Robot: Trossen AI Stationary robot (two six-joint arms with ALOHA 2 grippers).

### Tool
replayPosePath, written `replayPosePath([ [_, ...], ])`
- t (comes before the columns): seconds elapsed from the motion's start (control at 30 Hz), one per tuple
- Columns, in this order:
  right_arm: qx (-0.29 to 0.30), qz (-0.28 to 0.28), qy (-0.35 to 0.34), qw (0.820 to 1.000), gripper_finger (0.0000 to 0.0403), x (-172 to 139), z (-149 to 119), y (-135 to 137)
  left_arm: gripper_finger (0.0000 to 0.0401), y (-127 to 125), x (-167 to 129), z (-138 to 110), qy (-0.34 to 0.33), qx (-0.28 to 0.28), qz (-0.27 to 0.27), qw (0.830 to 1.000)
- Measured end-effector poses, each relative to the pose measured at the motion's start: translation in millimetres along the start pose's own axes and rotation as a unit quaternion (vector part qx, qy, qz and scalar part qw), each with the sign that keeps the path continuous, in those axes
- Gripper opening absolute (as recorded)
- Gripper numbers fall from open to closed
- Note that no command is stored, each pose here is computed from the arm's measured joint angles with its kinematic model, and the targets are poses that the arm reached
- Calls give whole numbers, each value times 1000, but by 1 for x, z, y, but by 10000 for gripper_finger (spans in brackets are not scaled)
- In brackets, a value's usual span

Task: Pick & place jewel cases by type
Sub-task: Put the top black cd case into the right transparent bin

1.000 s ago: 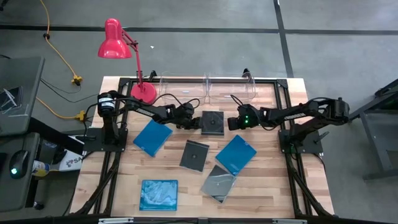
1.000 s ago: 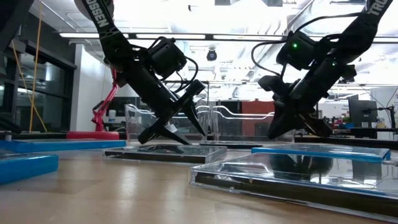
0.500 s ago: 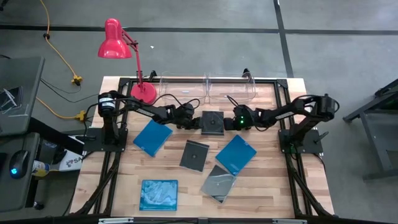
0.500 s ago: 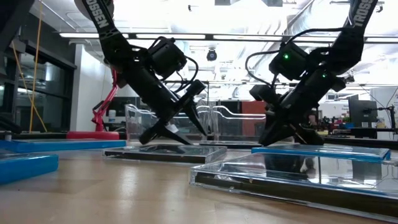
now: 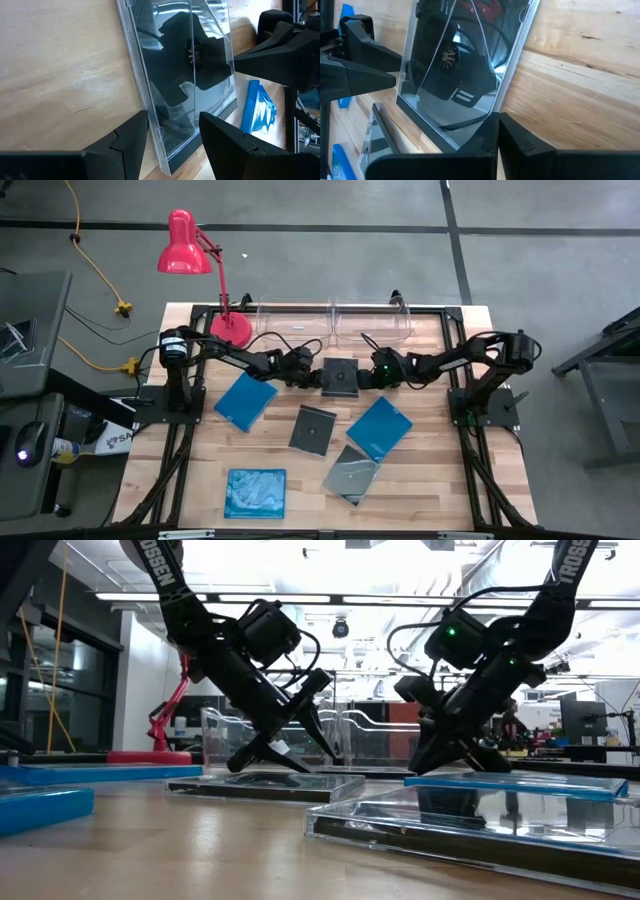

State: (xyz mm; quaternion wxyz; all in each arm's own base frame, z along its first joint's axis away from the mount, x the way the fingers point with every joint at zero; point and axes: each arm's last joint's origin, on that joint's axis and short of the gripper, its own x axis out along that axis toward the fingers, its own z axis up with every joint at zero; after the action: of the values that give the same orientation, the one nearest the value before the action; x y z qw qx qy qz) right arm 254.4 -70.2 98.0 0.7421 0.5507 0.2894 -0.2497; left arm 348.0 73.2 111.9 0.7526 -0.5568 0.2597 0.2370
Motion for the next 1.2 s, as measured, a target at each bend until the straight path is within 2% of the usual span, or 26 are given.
replayPosePath([
  [0.53, -18, 24, -22, 999, 0, -10, 4, 10, 182, 3, 7, -12, 7, 10, 15, 1000],
  [0.77, -23, 56, -46, 997, 0, -24, 9, 23, 182, 2, 8, -14, 10, 16, 18, 1000],
  [0.93, -33, 107, -61, 992, 0, -37, 13, 38, 182, 2, 8, -14, 12, 16, 16, 1000],
  [1.2, -37, 119, -49, 991, 0, -41, 12, 40, 182, 1, 8, -15, 14, 26, 9, 1000],
])
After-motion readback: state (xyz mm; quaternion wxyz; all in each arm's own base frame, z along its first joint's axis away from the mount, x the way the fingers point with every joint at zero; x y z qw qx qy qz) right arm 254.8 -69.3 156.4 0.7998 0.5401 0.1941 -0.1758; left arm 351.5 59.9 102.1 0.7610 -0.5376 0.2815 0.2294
